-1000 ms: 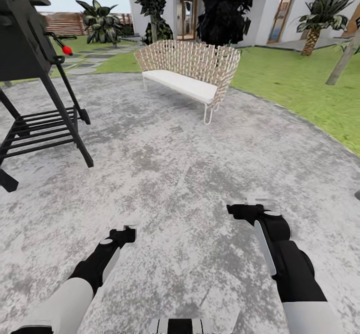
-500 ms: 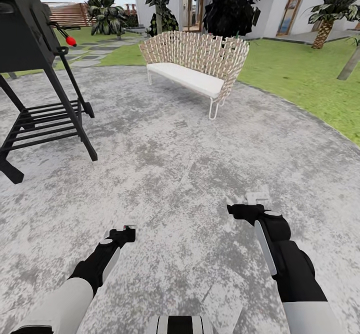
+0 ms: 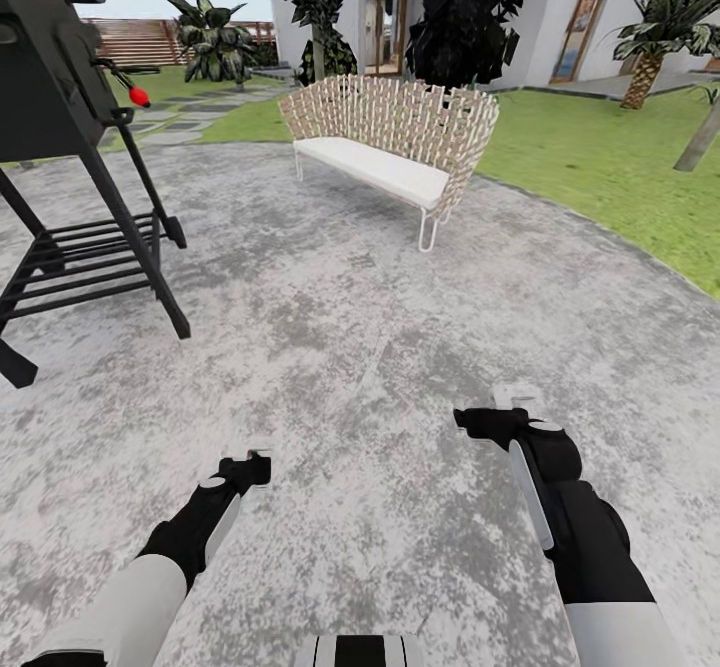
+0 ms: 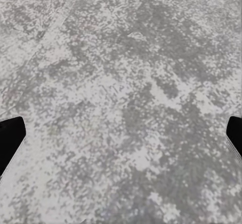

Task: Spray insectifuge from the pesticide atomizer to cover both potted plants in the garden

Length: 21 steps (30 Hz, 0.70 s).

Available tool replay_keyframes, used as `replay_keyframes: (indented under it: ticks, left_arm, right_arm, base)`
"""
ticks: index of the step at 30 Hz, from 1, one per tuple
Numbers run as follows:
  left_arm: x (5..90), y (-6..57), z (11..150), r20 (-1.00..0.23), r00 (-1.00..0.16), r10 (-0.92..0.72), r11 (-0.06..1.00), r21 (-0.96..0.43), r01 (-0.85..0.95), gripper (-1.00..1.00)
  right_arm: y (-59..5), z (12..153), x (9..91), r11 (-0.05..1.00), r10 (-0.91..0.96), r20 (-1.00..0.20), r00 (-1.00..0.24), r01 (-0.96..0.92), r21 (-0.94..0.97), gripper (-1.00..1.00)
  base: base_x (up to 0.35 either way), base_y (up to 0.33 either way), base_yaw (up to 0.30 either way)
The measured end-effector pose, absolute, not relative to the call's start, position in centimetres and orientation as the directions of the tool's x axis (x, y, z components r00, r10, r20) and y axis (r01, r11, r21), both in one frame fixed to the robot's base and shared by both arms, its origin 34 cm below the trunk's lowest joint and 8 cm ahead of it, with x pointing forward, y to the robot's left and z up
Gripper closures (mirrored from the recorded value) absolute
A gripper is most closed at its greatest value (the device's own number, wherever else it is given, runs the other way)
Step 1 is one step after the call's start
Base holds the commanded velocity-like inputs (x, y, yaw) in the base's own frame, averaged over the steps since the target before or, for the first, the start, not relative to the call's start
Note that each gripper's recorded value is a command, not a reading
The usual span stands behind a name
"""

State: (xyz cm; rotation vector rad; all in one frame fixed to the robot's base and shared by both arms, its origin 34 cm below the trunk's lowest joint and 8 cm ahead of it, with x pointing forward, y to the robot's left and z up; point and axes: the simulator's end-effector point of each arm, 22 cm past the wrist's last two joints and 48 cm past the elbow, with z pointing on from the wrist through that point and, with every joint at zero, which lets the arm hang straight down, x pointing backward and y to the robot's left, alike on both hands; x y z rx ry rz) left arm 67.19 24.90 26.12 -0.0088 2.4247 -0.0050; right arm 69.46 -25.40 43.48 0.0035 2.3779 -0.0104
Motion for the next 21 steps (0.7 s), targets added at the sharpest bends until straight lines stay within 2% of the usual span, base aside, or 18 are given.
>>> replay_keyframes:
  ticks: [5,21]
  left_arm:
    - [67.4,24.9,26.6,-0.663,-0.748,-0.006,1.000,-0.005,-0.005,1.00]
    - [68.1,24.9,28.1,-0.683,-0.730,-0.006,1.000,-0.005,-0.004,1.00]
  right_arm:
    - [-25.4,43.9,69.5,1.000,0.000,-0.697,-0.717,0.006,-0.006,-1.00]
    - [-25.4,45.5,69.7,1.000,-0.001,-0.715,-0.699,0.006,-0.007,-1.00]
  base:
    - [0.206,0.000,0.000]
    - [0.007,0.000,0.000]
